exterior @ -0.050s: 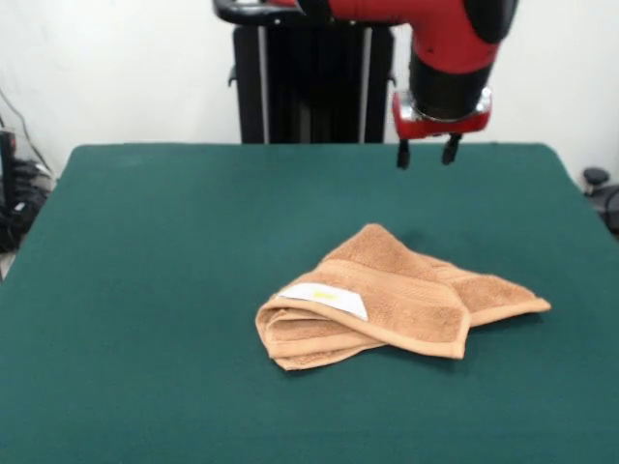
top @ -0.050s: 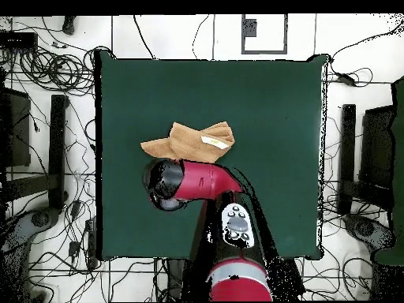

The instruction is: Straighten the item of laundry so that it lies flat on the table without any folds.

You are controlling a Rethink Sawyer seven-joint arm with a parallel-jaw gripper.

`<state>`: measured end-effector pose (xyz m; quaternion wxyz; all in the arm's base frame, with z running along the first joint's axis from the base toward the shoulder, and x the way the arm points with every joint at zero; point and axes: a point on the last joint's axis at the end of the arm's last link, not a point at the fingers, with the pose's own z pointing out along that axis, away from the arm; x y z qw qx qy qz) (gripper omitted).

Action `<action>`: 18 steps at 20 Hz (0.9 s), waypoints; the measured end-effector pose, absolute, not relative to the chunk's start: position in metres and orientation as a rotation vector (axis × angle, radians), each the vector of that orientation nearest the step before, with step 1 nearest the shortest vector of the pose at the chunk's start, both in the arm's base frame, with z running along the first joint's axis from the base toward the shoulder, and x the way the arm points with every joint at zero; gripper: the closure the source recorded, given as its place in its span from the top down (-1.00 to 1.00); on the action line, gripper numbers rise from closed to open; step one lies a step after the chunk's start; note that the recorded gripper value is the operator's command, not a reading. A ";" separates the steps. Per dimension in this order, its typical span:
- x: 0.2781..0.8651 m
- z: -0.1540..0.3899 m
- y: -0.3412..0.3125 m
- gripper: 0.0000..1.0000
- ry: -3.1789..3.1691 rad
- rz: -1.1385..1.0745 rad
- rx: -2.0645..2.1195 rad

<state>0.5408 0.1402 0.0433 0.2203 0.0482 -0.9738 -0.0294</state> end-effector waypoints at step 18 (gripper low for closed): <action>0.626 0.056 0.110 1.00 -2.786 0.024 0.180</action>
